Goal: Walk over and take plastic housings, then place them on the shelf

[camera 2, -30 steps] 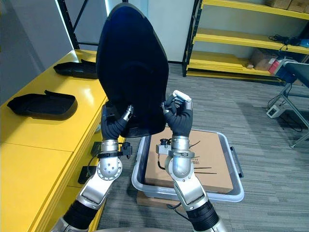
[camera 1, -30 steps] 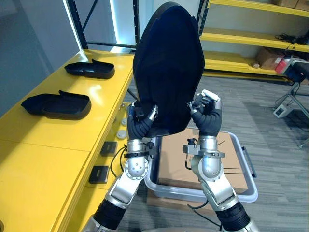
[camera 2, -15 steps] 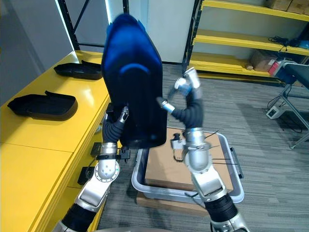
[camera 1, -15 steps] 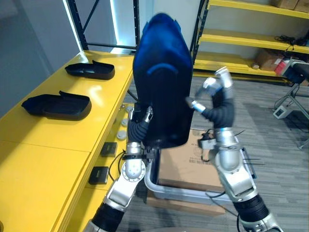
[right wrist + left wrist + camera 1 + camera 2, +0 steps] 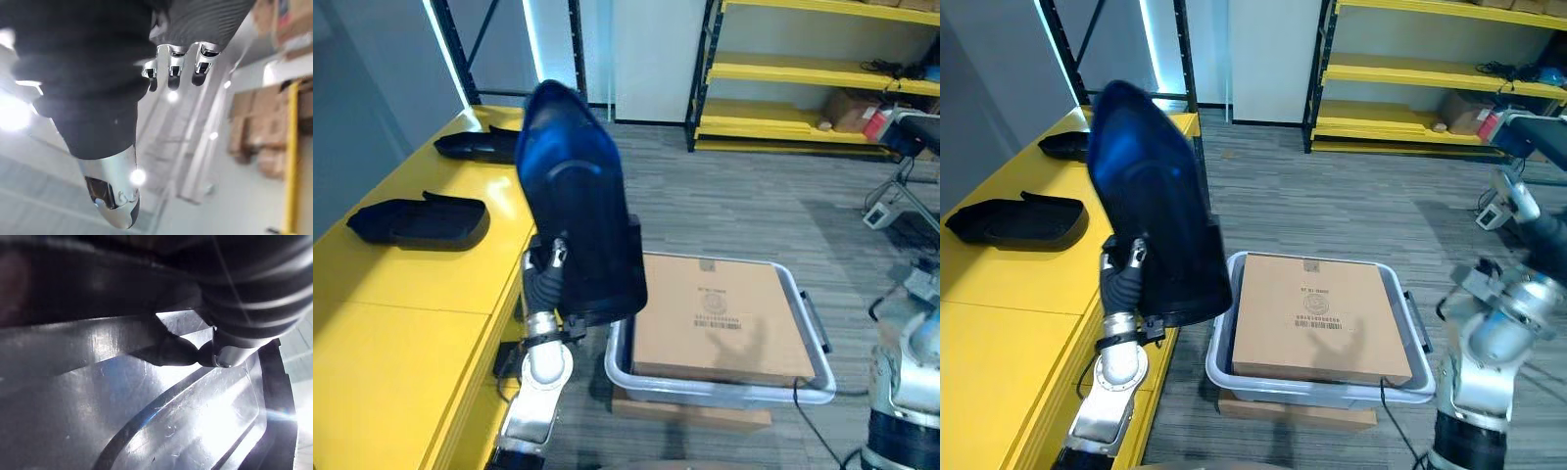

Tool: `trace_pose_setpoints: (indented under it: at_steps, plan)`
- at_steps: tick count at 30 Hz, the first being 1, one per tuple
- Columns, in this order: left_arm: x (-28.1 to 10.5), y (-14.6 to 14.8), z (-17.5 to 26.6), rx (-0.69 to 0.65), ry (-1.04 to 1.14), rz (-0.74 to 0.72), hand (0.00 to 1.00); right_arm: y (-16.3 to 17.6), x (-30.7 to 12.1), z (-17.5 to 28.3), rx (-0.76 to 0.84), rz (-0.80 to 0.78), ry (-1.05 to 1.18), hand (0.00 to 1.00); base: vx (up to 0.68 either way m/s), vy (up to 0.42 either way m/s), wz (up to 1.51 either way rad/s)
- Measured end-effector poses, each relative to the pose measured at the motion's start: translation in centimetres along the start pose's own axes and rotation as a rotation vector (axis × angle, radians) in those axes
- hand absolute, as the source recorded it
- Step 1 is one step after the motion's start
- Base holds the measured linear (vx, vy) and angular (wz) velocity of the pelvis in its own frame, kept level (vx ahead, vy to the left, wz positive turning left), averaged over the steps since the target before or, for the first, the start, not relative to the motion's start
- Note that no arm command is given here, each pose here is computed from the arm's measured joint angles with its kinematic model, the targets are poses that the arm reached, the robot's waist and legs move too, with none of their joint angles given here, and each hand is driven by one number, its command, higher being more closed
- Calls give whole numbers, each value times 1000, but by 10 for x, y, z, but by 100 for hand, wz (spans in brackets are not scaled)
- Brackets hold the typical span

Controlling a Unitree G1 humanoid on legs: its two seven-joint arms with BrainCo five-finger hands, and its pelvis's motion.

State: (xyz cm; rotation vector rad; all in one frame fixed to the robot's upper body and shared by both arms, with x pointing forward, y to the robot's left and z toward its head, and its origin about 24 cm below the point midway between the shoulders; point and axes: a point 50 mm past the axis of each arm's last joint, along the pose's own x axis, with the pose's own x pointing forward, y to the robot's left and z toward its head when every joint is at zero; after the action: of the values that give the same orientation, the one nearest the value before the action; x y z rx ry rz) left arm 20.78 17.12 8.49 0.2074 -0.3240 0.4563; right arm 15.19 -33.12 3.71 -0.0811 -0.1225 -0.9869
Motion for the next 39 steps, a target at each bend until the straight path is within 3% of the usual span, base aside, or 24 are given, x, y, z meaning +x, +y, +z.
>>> trace_pose_setpoints:
  at_steps: [5, 8, 12, 17, 26, 35, 39]
  plan:
    - [-1, 2, -1, -13, 16, 26, 100, -46, -69, -108, -151, -69, 571, 0, 8, 0, -4]
    - [-2, 1, -1, -20, 17, 23, 100, -62, -119, -141, -216, -43, 818, 0, 0, 0, 0]
    - [-5, -8, 0, -24, 9, -46, 100, -60, -168, -163, -251, 61, 1047, 0, -65, -3, -2]
    - [-12, -20, -5, -30, 26, -135, 100, -40, -180, -167, -268, 234, 1096, 0, -86, -7, 4]
    - [-15, -33, -4, -38, 20, -223, 100, -20, -192, -174, -452, 522, 1102, 0, 7, -41, 58]
    - [-2, -50, 17, -133, -63, -216, 100, 4, -163, -173, -508, 575, 1006, 0, -48, -4, 128]
    - [-7, -59, 34, -207, -115, -238, 100, -7, -152, -173, -558, 537, 1004, 0, 4, 97, 107]
